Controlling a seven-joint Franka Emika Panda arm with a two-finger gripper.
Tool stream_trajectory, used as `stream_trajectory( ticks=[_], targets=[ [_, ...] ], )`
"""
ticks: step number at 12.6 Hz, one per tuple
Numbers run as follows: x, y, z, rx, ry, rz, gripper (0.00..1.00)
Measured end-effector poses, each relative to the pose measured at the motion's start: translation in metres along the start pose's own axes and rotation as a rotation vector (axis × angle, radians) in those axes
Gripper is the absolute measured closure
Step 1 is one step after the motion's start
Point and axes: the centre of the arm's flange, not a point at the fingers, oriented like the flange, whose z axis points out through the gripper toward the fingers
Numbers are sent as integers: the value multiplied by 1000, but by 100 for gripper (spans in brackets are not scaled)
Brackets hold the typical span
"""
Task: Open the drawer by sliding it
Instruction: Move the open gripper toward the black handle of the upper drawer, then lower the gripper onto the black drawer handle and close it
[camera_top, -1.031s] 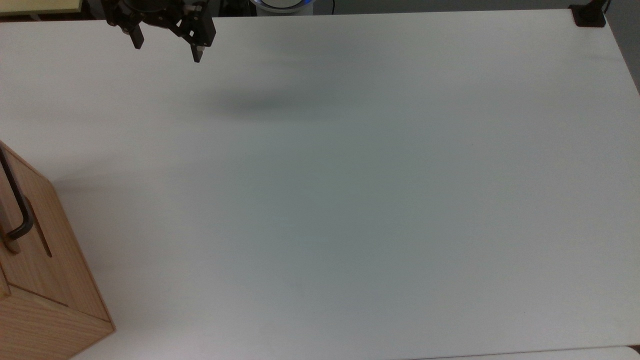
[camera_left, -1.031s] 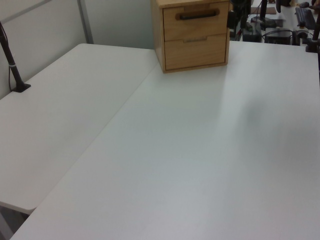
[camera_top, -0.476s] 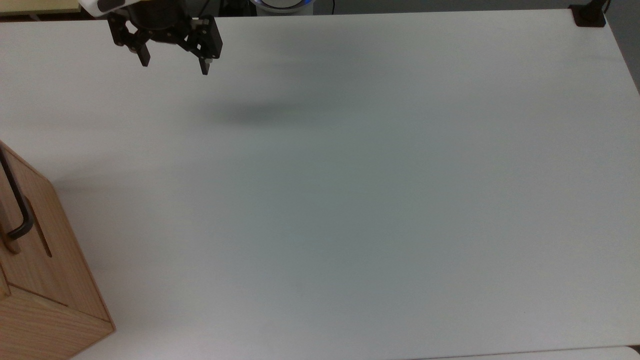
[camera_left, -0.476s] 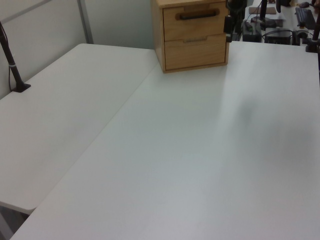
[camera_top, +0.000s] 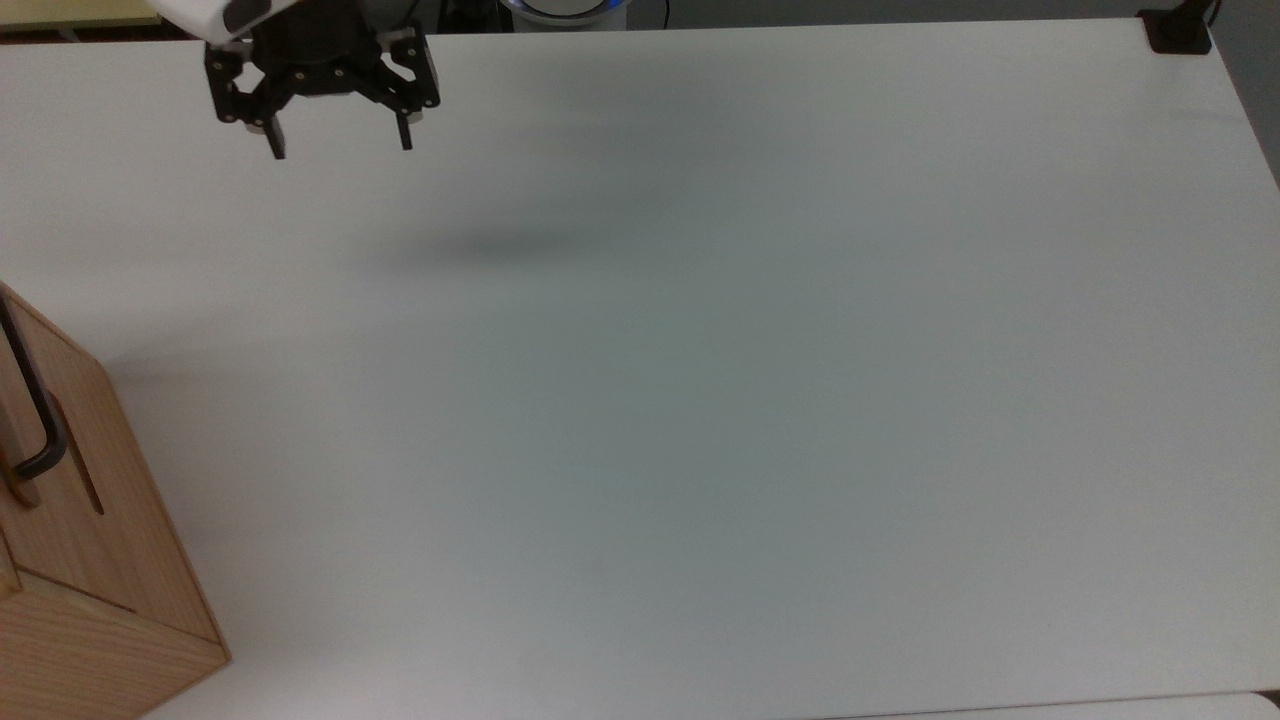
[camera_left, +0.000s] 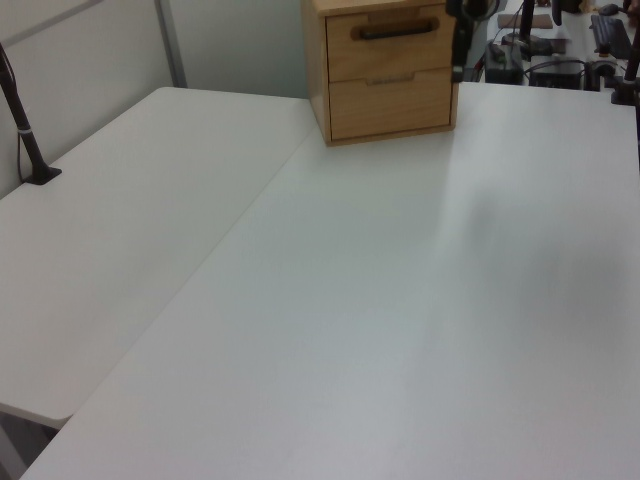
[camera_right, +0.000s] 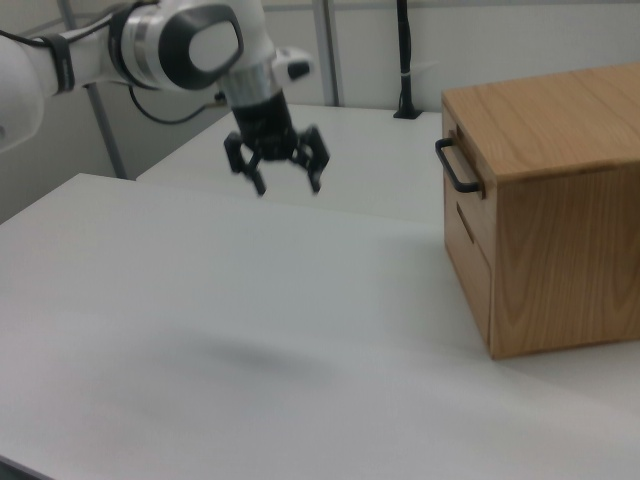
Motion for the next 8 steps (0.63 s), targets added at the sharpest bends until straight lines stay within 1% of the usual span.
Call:
stream_trajectory(
  ticks=[1, 2, 3, 4, 6, 8],
  targets=[
    [7, 8, -19, -68, 74, -39, 0],
    [11, 14, -30, -125, 117, -64, 0],
    [16, 27, -39, -208, 185, -85, 0],
    [19, 40, -43, -276, 234, -100, 0],
    [24, 56, -34, -354, 264, -121, 0],
    [31, 75, -13, -409, 308, -132, 0]
  ],
)
